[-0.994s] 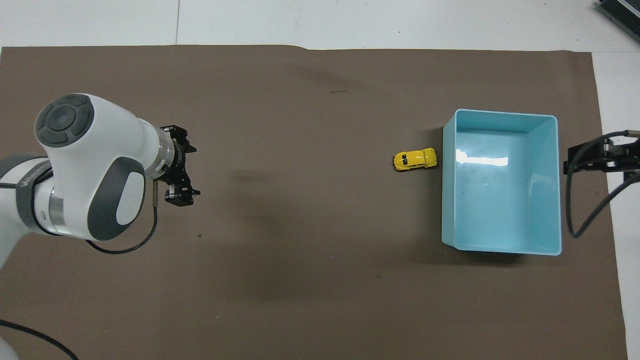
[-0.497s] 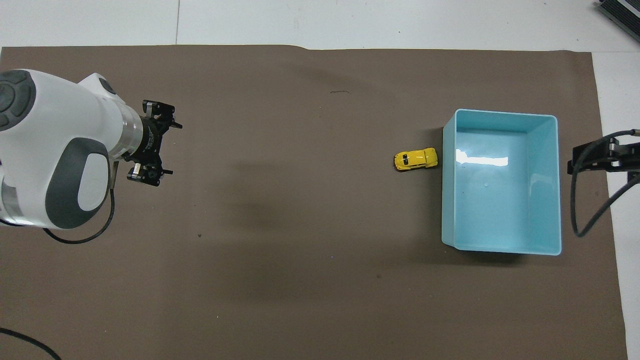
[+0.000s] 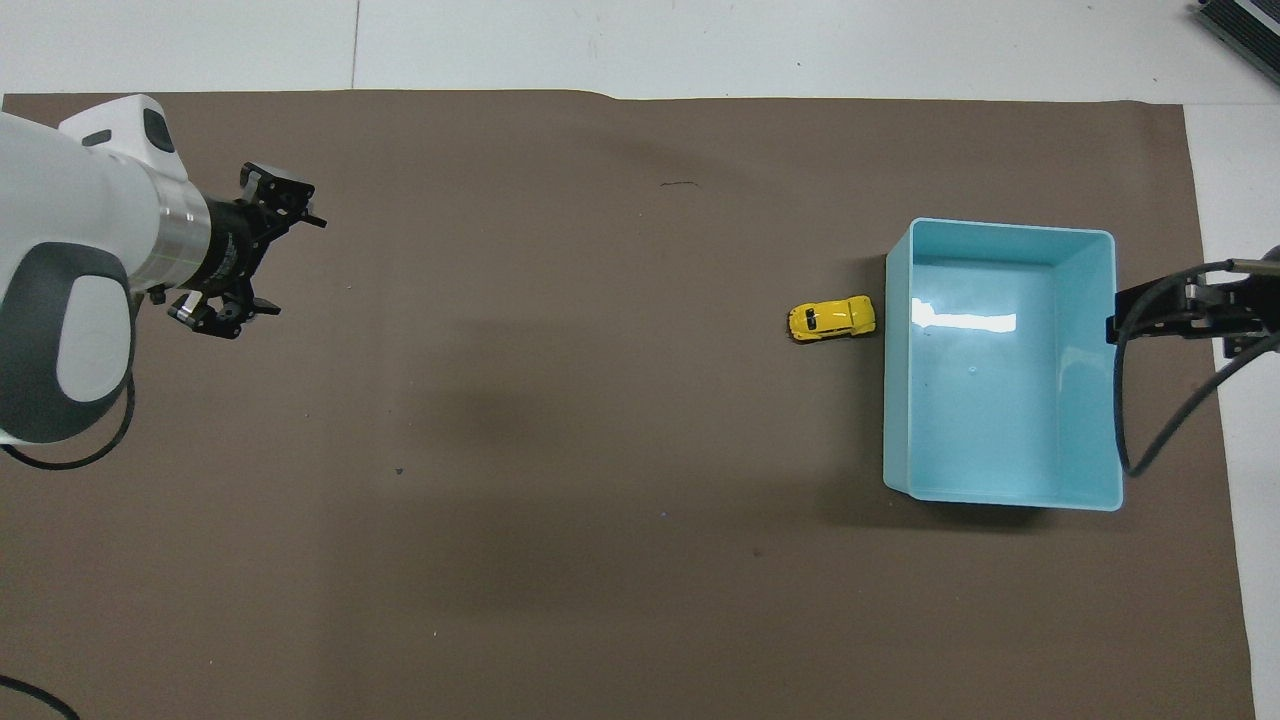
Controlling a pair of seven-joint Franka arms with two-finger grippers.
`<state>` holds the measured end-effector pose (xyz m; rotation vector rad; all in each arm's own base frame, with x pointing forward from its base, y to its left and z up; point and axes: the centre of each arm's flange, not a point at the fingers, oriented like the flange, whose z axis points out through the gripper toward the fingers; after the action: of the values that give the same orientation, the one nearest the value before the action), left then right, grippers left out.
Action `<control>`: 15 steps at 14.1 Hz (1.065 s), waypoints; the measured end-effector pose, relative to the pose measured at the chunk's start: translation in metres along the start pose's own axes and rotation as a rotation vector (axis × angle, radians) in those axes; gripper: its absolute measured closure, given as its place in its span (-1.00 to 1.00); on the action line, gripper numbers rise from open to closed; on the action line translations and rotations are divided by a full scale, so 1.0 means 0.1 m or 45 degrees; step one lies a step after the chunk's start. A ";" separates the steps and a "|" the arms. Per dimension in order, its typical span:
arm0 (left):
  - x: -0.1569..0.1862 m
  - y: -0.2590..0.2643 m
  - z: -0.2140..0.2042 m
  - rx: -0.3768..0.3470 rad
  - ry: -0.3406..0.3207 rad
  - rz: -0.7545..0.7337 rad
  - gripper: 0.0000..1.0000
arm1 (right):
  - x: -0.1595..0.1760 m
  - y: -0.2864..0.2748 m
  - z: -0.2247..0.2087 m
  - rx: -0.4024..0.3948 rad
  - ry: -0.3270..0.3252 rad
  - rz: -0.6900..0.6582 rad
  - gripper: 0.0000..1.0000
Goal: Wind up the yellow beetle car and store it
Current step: 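Retract the left gripper while the right gripper reaches toward the car, then grasp the yellow car beside the bin with the right gripper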
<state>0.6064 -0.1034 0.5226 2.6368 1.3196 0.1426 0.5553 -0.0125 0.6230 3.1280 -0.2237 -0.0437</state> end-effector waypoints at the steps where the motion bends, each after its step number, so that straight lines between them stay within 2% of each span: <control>1: 0.08 -0.05 -0.08 -0.006 0.007 0.075 -1.00 | 0.05 -0.03 0.04 0.004 0.005 -0.004 -1.00; 3: 0.18 -0.11 -0.20 -0.016 0.021 0.230 -1.00 | 0.13 -0.16 0.15 0.008 0.012 0.001 -1.00; 9: 0.34 -0.31 -0.37 0.014 0.007 0.754 -1.00 | 0.25 -0.84 0.57 0.006 0.008 0.299 -1.00; 15: 0.28 -0.55 -0.56 0.084 -0.120 1.179 -1.00 | 0.32 -1.11 0.80 0.001 0.022 0.773 -1.00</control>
<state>0.5708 -0.0414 0.5656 3.0298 -0.0066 0.0932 0.6006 0.0925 0.5409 2.9104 -1.1458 -0.0130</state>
